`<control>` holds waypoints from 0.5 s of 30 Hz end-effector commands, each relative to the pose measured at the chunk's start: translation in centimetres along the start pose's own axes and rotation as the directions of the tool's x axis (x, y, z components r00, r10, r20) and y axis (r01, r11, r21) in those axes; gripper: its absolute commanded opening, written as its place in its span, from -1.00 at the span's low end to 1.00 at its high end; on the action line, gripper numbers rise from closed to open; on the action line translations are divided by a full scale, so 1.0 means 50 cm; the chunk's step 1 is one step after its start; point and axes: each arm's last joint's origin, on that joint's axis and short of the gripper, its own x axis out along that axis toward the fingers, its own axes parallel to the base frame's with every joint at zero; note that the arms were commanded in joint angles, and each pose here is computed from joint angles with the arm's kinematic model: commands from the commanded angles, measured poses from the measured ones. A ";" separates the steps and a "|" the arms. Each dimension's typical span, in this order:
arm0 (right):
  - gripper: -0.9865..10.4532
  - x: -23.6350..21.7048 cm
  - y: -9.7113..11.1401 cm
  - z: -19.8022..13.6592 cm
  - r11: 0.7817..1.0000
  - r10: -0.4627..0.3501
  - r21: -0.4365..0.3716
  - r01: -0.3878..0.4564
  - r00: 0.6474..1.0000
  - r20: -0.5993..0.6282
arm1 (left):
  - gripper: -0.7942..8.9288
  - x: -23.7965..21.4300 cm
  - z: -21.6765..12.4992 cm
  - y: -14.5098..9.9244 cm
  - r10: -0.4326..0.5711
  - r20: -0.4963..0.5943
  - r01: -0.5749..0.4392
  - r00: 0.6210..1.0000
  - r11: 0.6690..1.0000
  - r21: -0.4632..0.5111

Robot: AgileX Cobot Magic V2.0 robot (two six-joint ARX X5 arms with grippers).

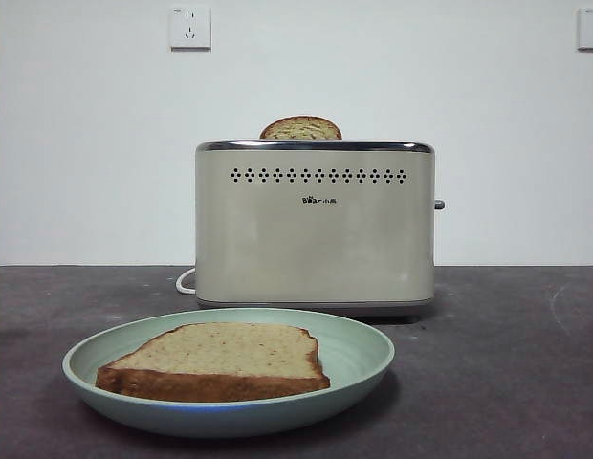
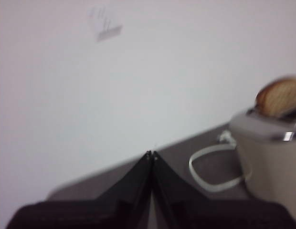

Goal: Take the bread from the toaster,put the bread on the plate,put the plate on the table

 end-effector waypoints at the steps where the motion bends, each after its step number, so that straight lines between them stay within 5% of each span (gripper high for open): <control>1: -0.82 -0.001 0.000 0.000 1.000 -0.001 -0.007 0.001 1.000 0.006 | -0.84 -0.006 -0.052 -0.012 0.036 -0.031 -0.037 0.999 0.998 -0.045; 10: -0.82 -0.001 0.000 0.000 1.000 -0.002 -0.007 0.002 1.000 0.006 | -0.84 -0.017 -0.171 -0.045 0.042 -0.107 -0.059 0.993 0.985 -0.159; 15: -0.82 -0.001 0.000 0.000 1.000 -0.002 -0.007 0.002 1.000 0.006 | -0.84 -0.024 -0.205 -0.055 0.012 -0.251 -0.060 0.968 0.981 -0.186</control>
